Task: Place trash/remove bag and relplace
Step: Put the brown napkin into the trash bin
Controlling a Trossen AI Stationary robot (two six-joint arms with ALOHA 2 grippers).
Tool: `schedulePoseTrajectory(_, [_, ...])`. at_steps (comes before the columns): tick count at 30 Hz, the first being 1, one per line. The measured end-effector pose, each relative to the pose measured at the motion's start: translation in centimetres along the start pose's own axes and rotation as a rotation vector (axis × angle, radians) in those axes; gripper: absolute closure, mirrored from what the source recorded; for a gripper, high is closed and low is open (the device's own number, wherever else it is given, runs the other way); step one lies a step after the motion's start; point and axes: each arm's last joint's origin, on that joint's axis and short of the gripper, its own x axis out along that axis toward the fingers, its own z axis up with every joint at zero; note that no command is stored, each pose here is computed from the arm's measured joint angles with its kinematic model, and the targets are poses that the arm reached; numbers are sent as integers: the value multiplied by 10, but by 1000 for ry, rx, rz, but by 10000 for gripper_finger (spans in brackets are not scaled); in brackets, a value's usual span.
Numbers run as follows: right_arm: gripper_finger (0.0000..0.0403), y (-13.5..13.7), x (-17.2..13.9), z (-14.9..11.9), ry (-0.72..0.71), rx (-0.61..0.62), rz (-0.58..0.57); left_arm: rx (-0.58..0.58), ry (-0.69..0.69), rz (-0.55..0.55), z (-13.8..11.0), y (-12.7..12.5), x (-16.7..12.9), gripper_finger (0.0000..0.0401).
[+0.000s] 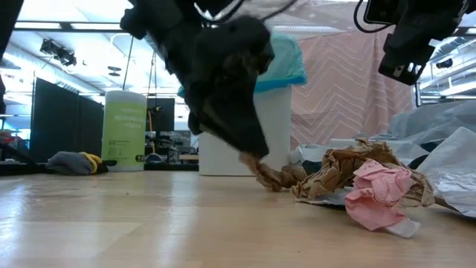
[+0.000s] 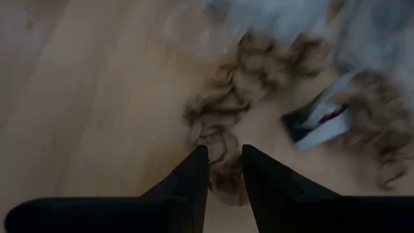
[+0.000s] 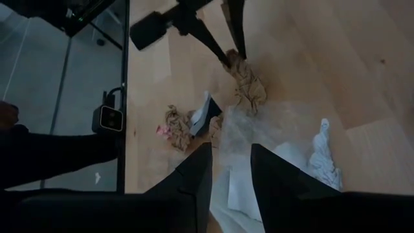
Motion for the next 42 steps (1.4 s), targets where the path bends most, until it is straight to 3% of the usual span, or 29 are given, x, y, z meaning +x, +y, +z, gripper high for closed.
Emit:
schedulePoseTrajectory(11, [307,0,0,1,-11,0,-4,32,63,-30,-9,0,15,303])
schedulePoseTrajectory(18, [307,-1,0,1,-33,-1,-30,29,74,-29,-10,1,15,389])
schedulePoseTrajectory(23, [308,0,0,2,-37,-7,-31,-27,89,-23,-8,0,12,397])
schedulePoseTrajectory(27, [309,-1,0,2,-47,-8,-44,-36,72,-34,14,-10,-3,398])
schedulePoseTrajectory(30, [309,-1,0,2,-62,-9,-63,22,26,-32,40,-20,-20,399])
schedulePoseTrajectory(35, [309,-2,0,3,-70,-8,-72,151,-47,70,85,-31,-61,400])
schedulePoseTrajectory(42, [309,-2,0,3,-86,-9,-89,219,-80,200,131,-25,-120,400])
